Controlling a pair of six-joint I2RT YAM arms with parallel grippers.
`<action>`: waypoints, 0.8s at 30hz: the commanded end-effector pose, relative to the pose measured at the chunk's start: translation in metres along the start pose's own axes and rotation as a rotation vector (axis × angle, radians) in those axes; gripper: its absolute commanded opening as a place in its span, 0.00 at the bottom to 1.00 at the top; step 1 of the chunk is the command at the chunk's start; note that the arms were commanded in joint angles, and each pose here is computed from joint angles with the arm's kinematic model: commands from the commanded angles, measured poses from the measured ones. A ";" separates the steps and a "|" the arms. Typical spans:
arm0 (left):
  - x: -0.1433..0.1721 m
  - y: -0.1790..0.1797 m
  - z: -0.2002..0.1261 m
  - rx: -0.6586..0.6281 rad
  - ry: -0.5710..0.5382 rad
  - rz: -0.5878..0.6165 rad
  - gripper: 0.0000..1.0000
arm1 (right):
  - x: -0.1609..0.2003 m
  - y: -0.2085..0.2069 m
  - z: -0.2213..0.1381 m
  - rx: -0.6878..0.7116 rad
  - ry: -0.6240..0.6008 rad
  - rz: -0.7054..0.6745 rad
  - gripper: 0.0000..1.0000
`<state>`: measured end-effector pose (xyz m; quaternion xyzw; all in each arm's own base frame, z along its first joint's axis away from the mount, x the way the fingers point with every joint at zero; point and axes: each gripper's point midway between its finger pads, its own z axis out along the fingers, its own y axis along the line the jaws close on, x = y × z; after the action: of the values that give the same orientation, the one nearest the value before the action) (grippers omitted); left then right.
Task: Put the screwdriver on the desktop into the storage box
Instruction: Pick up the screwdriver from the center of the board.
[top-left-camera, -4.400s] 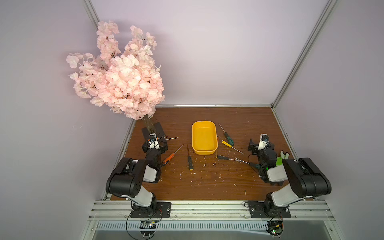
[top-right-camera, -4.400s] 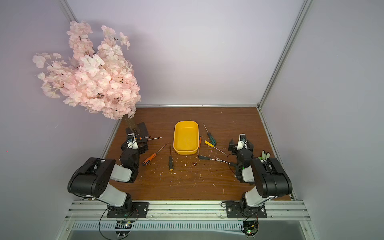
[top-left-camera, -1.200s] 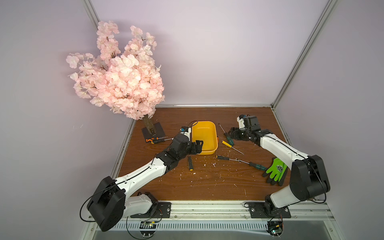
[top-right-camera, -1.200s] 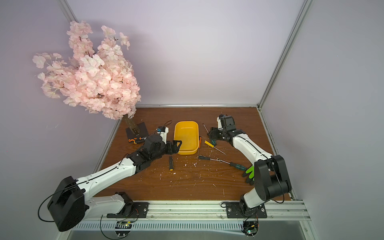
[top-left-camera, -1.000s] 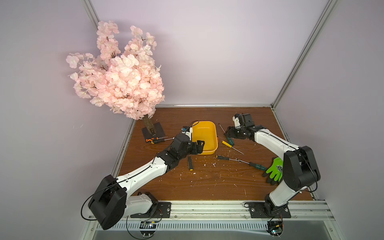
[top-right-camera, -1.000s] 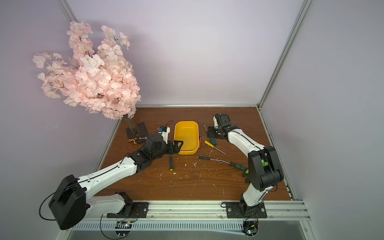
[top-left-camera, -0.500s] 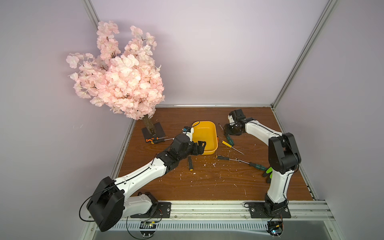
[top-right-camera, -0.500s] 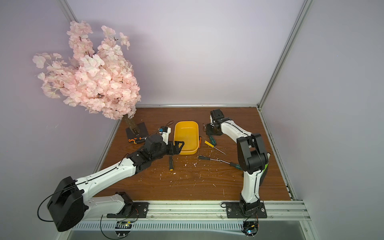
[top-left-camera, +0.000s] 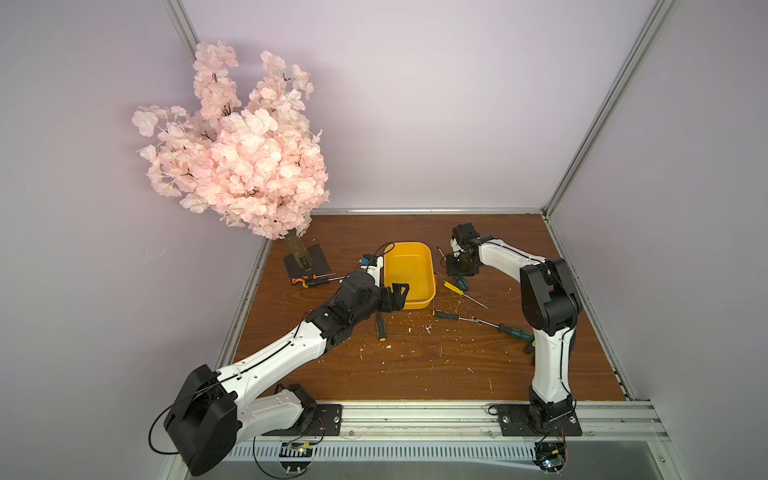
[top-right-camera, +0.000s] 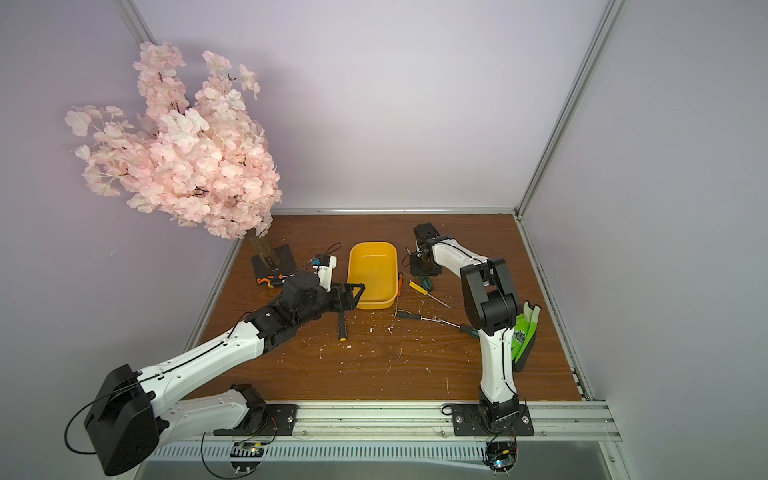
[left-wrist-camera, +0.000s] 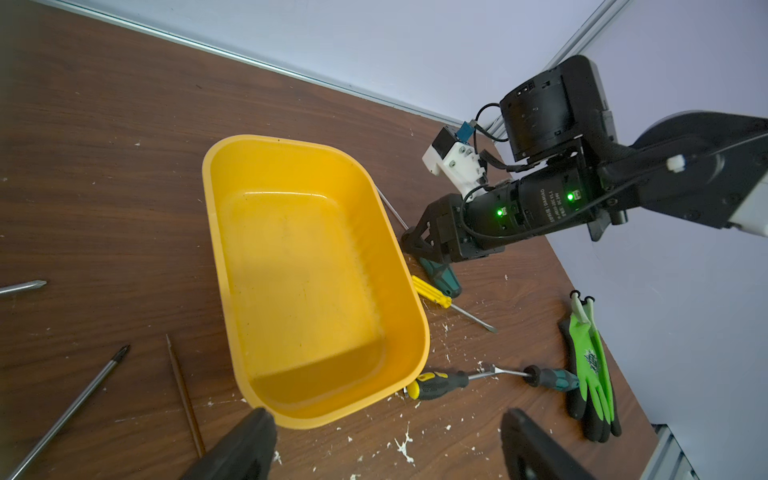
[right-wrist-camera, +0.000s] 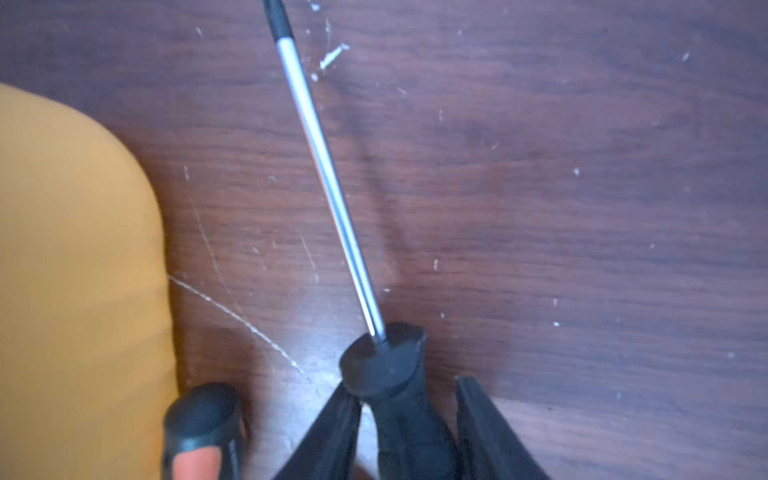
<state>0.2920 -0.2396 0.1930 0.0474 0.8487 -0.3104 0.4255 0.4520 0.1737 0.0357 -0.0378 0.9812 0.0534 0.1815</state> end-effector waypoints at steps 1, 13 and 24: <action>0.004 0.002 -0.005 -0.012 -0.002 -0.002 0.88 | -0.009 0.003 -0.008 0.016 -0.018 -0.024 0.38; 0.002 0.005 -0.008 -0.026 -0.015 -0.006 0.88 | -0.031 0.001 -0.041 0.041 -0.084 -0.042 0.25; -0.008 0.030 -0.012 -0.202 -0.028 -0.011 0.89 | -0.052 0.051 -0.123 -0.177 -0.240 -0.025 0.24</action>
<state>0.2938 -0.2216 0.1884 0.0209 0.8587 -0.2727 0.4334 0.4544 0.1879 0.1206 -0.0545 0.9640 0.0784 0.2482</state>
